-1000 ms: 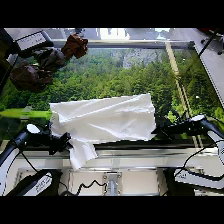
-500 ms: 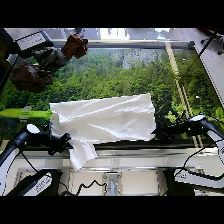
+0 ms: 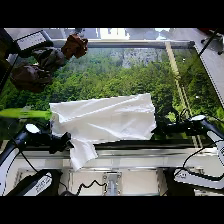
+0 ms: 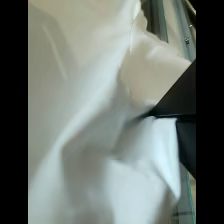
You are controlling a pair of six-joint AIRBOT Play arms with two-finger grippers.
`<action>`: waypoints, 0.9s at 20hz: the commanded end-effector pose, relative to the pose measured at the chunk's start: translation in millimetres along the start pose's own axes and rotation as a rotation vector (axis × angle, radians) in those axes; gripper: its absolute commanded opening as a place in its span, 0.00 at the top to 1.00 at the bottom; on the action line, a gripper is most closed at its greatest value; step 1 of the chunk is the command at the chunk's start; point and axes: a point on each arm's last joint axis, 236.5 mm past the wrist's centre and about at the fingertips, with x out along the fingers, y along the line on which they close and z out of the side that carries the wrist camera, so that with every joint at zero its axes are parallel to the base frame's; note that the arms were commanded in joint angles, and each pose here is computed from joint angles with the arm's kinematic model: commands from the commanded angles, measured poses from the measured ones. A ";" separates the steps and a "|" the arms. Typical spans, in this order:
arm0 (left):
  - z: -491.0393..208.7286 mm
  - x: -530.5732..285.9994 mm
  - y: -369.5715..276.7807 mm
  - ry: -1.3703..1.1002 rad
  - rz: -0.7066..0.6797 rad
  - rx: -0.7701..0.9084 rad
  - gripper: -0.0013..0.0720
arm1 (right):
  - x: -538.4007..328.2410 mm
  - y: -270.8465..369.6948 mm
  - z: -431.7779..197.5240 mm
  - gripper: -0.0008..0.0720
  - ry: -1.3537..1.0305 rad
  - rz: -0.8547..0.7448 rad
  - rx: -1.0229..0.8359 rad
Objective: Fold the shirts.
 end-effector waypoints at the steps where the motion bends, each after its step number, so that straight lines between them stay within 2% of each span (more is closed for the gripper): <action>1: -15.5 -9.2 -33.2 0.068 -0.125 0.110 0.96 | -14.3 52.9 9.6 0.96 -0.074 0.165 -0.110; 9: 8.3 -71.7 -84.1 -0.125 -0.182 0.290 0.96 | -58.3 96.8 24.6 0.96 -0.284 0.097 -0.297; 18: 91.4 -154.2 -124.9 -0.521 -0.157 0.331 0.96 | -141.9 118.3 117.3 0.96 -0.604 -0.098 -0.387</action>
